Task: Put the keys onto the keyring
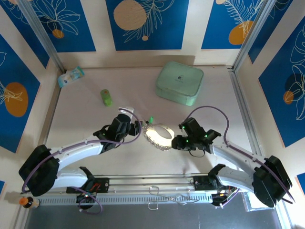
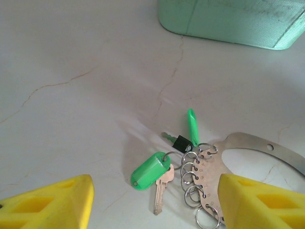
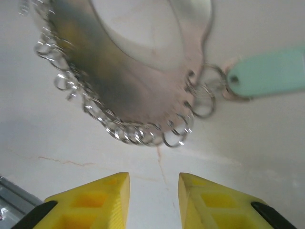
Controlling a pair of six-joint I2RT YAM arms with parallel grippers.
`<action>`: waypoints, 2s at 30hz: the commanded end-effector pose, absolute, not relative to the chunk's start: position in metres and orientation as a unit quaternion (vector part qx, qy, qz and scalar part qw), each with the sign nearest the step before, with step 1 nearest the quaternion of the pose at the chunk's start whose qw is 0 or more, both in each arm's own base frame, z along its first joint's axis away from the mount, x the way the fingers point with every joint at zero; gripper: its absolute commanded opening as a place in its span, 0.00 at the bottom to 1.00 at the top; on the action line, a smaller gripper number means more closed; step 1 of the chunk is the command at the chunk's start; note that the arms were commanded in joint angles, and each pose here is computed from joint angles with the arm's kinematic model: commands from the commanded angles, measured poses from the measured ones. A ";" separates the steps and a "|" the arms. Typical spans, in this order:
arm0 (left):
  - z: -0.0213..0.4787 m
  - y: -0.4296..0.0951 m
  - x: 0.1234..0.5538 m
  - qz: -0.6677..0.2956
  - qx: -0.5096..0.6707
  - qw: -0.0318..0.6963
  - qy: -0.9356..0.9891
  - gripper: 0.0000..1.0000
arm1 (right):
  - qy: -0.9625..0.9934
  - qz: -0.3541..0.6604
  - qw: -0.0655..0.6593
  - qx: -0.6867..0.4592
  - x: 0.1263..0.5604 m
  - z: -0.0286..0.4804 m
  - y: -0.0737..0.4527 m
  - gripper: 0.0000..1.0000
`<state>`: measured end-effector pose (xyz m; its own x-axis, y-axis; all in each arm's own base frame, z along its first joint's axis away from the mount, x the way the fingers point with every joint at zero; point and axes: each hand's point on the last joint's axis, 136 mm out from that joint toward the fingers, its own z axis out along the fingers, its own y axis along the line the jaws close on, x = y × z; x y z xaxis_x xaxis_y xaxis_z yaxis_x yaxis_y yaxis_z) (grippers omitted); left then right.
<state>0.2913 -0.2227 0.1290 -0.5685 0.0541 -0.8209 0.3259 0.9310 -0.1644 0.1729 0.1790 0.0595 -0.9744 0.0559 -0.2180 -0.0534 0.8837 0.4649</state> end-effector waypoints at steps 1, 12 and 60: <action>0.148 -0.233 0.299 -0.178 0.098 0.466 0.861 0.69 | 0.953 0.291 0.076 0.042 0.167 0.059 0.190 0.33; 0.150 -0.230 0.297 -0.176 0.094 0.466 0.862 0.68 | 0.954 0.284 0.068 0.063 0.182 0.044 0.186 0.26; 0.155 -0.225 0.294 -0.175 0.092 0.478 0.856 0.67 | 0.956 0.270 -0.019 -0.113 0.178 0.059 0.206 0.00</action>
<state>0.2911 -0.2238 0.1384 -0.5579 0.0298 -0.8294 0.3275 0.9262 -0.1870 0.1889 0.1914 0.0527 -0.9848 -0.1618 -0.0628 -0.1721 0.8650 0.4713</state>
